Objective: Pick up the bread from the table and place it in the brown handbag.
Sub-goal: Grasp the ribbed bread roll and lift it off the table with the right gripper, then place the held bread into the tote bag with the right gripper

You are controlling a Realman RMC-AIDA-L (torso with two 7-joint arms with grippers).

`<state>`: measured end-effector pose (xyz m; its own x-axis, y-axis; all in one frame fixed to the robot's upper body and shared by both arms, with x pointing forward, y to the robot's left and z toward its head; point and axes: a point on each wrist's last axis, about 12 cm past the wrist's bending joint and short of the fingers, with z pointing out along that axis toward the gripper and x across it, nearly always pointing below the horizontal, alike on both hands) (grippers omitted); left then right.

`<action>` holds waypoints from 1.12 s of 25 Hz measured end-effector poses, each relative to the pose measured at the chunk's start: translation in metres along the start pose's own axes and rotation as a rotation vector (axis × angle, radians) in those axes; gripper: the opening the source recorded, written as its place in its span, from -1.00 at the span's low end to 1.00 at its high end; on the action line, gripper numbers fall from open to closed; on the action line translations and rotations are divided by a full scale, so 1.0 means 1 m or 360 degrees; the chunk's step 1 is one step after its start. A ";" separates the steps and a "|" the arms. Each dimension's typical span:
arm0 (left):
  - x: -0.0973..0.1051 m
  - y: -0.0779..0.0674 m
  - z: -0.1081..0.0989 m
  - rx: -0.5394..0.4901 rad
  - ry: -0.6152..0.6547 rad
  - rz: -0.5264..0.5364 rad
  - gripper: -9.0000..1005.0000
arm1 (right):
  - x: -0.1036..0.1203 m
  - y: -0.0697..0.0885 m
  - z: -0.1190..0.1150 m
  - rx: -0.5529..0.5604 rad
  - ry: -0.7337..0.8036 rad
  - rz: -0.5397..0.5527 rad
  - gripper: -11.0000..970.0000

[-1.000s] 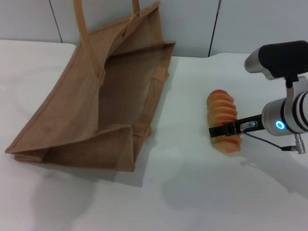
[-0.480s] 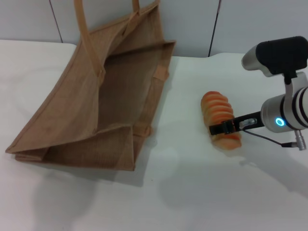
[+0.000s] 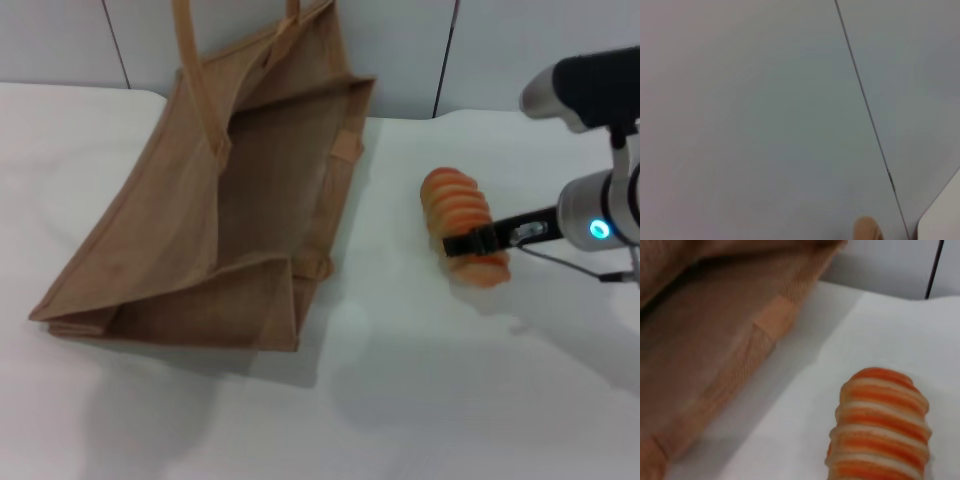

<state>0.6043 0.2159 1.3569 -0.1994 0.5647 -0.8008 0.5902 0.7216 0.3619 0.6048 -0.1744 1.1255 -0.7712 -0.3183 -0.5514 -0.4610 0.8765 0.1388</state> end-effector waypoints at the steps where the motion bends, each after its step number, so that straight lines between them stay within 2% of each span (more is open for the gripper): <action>1: -0.001 0.000 0.000 -0.0001 -0.0003 0.0003 -0.58 | -0.002 0.000 -0.004 -0.0005 -0.0016 -0.0009 0.44; 5: -0.006 -0.002 0.000 0.0003 -0.0019 0.0021 -0.58 | -0.013 0.003 -0.022 -0.0026 -0.0099 -0.0048 0.40; 12: -0.019 -0.012 0.005 0.0041 -0.0053 0.0086 -0.57 | -0.025 0.026 -0.043 -0.0082 -0.0215 -0.0175 0.32; 15: -0.028 -0.025 0.011 0.0086 -0.0080 0.0131 -0.56 | -0.028 0.042 -0.040 -0.0181 -0.0237 -0.0257 0.27; 20: -0.039 -0.045 0.021 0.0160 -0.0104 0.0207 -0.55 | -0.034 0.050 -0.032 -0.0251 -0.0259 -0.0316 0.18; 28: -0.049 -0.074 0.028 0.0270 -0.0130 0.0270 -0.54 | -0.035 0.042 -0.005 -0.0226 -0.0266 -0.0296 0.04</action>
<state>0.5924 0.1238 1.3559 -0.0266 0.6328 -0.7738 0.7342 0.5377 0.4145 0.6102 -0.1280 1.1547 -0.5900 -0.3947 -0.7044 -0.6537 0.7456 0.1297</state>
